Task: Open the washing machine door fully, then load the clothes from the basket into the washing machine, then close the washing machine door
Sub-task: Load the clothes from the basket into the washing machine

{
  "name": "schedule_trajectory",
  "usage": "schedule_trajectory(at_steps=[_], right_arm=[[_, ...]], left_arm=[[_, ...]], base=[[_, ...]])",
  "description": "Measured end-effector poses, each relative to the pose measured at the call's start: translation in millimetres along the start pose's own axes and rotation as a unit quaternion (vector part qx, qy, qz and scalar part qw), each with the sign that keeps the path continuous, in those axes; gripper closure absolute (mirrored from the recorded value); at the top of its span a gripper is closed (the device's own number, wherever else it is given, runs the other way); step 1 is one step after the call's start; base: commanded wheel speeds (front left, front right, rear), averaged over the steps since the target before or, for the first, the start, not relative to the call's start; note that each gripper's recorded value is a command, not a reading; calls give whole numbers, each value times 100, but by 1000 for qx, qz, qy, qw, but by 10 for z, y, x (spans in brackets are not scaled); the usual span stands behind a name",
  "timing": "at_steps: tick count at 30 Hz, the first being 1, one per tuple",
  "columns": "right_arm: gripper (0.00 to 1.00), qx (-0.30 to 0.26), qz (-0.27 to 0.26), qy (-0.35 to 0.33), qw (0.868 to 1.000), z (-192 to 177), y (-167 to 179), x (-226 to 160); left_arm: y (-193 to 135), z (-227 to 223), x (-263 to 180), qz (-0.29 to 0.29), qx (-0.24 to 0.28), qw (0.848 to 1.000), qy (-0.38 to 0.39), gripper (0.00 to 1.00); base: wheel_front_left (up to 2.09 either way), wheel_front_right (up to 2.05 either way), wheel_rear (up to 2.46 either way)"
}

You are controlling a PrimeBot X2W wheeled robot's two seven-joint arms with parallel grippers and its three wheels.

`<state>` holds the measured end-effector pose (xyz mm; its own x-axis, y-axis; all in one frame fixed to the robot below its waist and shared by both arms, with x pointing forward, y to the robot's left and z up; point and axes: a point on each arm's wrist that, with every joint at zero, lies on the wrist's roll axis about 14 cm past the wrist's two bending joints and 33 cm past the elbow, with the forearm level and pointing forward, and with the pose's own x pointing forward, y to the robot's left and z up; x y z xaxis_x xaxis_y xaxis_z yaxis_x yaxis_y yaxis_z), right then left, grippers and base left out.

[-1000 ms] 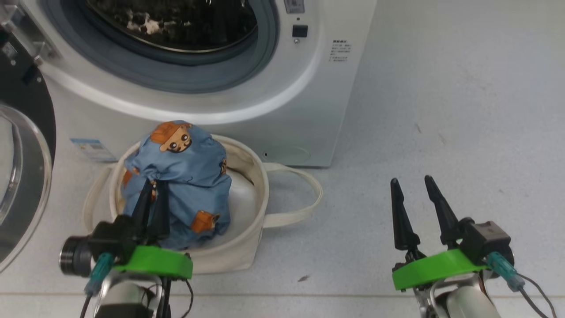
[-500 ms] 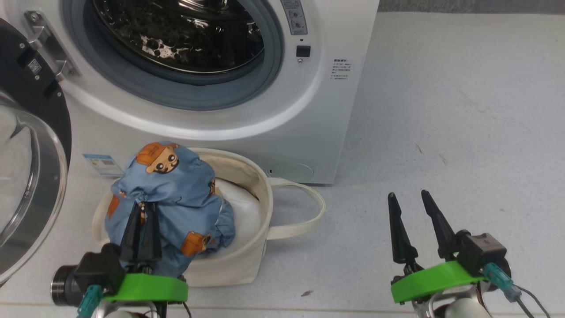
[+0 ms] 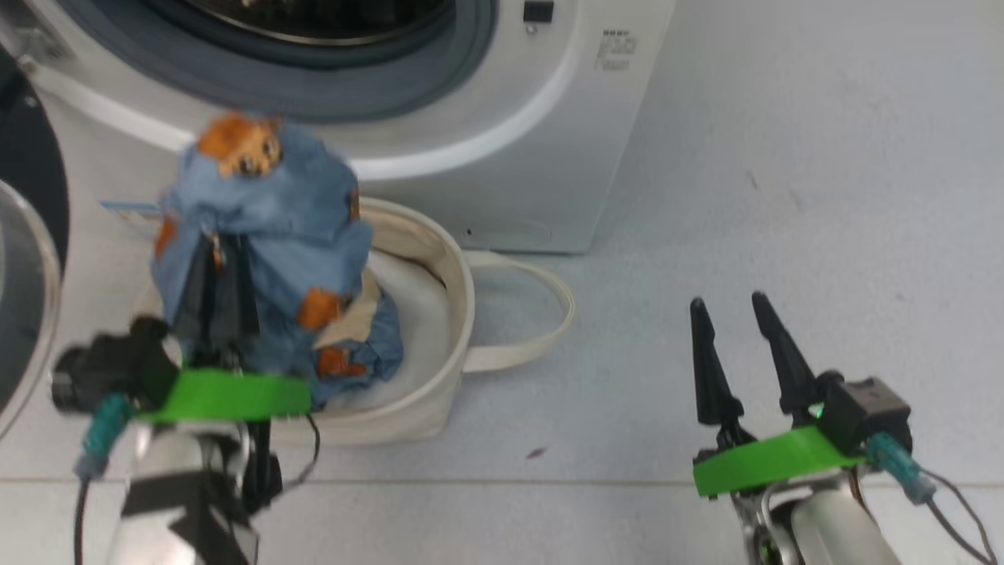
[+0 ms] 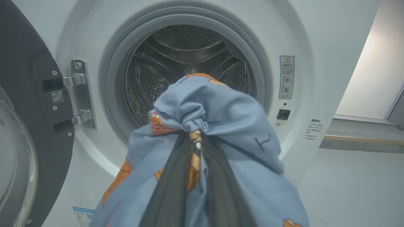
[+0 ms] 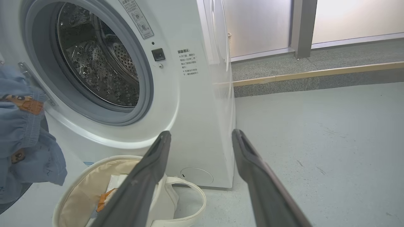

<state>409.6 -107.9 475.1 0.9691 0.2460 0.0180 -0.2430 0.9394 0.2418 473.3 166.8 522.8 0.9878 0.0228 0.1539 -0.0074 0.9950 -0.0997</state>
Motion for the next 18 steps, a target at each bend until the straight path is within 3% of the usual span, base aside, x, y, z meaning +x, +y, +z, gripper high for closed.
schedule_trajectory(at_steps=[18], right_arm=[[0,3,-36,65,997,-681,-501,463]], left_arm=[[-185,-363,1964,-18,-60,996,-60,100]], base=[[0,0,0]])
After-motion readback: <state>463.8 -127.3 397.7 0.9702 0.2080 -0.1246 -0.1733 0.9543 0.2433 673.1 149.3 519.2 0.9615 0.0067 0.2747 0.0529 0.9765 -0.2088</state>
